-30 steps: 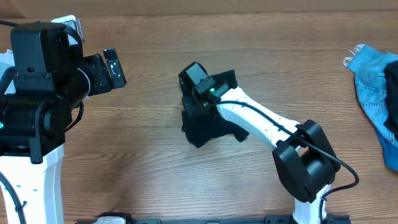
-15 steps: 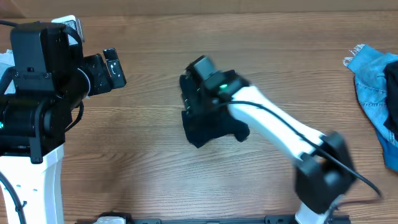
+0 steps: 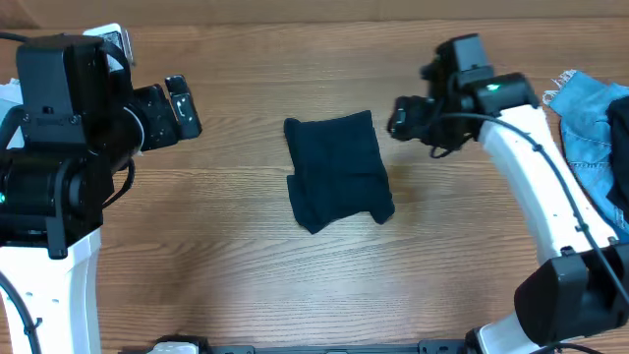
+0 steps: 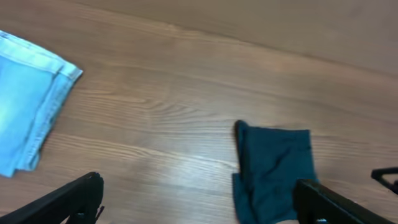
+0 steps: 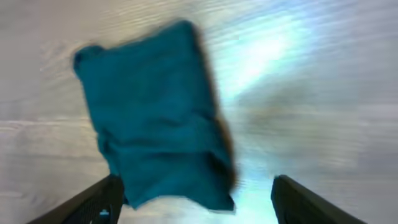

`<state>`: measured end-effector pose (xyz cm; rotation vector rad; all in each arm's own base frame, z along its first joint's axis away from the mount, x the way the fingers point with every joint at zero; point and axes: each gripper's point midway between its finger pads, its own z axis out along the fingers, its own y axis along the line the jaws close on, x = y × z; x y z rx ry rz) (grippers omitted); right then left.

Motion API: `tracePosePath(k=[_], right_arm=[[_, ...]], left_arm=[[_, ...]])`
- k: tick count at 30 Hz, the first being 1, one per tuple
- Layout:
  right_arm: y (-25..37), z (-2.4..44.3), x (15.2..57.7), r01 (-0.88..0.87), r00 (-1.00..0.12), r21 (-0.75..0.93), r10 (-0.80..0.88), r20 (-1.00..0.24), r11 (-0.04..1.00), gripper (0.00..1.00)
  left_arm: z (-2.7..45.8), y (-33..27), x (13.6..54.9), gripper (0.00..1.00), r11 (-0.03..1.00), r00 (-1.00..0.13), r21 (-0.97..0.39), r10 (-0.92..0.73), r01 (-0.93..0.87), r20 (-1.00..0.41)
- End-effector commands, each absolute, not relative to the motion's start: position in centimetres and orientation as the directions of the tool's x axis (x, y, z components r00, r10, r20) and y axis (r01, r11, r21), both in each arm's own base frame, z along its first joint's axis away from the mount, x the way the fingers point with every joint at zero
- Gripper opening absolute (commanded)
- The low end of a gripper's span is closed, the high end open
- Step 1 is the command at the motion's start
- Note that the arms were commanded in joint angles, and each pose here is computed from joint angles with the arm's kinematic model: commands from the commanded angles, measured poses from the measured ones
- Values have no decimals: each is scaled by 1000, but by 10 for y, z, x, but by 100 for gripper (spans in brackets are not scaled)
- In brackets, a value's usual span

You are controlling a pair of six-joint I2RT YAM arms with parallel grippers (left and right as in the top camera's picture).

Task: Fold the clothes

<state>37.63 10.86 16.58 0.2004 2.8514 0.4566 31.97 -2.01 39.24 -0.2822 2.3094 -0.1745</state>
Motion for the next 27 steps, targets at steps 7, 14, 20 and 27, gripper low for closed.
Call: tracePosePath(k=[7, 14, 20, 27], right_arm=[[98, 158, 351, 105, -983, 303, 145, -113, 947, 67], [122, 121, 323, 13, -999, 411, 24, -22, 912, 20], [141, 90, 321, -59, -997, 514, -28, -67, 856, 4], [157, 80, 331, -156, -983, 519, -79, -167, 840, 4]], left_arm=[[297, -118, 362, 83, 981, -882, -166, 11, 101, -472], [191, -190, 442, 57, 967, -896, -132, 143, 216, -420], [158, -251, 483, 37, 875, -850, -317, 174, 365, -497], [82, -308, 480, 20, 784, -871, -442, 242, 435, -428]])
